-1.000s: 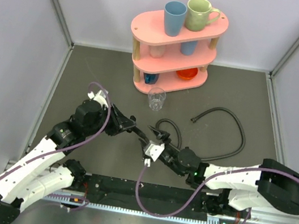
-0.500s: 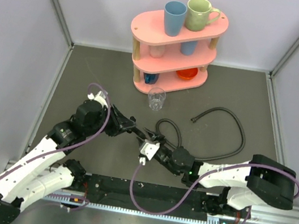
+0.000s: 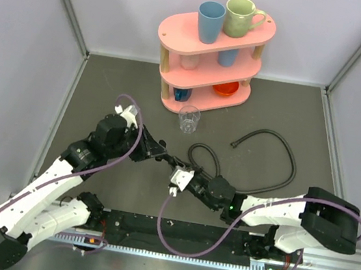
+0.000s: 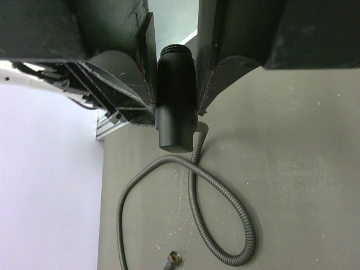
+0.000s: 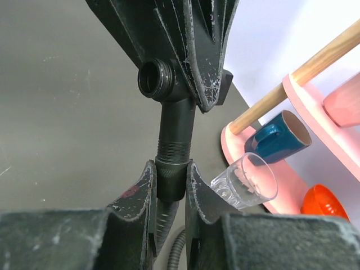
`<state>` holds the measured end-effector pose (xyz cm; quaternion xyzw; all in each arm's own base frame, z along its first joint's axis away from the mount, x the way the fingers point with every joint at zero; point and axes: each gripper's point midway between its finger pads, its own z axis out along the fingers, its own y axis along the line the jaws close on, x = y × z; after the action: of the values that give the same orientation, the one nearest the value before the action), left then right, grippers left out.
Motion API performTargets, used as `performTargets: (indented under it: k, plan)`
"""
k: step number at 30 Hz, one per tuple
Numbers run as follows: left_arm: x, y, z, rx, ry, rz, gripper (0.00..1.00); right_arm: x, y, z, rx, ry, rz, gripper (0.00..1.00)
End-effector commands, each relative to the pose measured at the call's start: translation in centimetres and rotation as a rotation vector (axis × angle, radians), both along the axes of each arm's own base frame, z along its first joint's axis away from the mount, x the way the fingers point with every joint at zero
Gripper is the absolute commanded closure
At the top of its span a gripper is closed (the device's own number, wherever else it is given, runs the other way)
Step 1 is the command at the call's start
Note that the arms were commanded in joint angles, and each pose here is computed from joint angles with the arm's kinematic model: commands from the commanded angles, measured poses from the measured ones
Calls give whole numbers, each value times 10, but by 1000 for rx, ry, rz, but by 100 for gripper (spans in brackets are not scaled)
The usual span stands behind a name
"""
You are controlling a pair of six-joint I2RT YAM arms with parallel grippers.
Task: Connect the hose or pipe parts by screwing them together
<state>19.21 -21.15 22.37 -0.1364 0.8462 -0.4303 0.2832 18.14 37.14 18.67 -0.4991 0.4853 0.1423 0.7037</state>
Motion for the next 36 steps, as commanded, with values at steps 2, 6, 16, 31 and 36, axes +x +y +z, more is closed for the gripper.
performTargets:
  k: [2, 6, 16, 31, 36]
  plan:
    - [-12, -24, 26, 15, -207, -291, 100, -27, 19, 44, 80, -24, 196, 100]
    - [-16, -28, 18, 40, -284, -384, 100, -35, 19, 54, 83, 0, 284, 100]
    - [-40, -43, 17, -6, -549, -666, 100, -42, 12, 63, 84, 77, 426, 100]
    - [-67, -41, 17, 16, -921, -897, 100, -45, 8, 55, 45, 260, 625, 100]
    - [-55, -40, 20, 35, -868, -820, 100, -32, 4, 51, 64, 299, 536, 85]
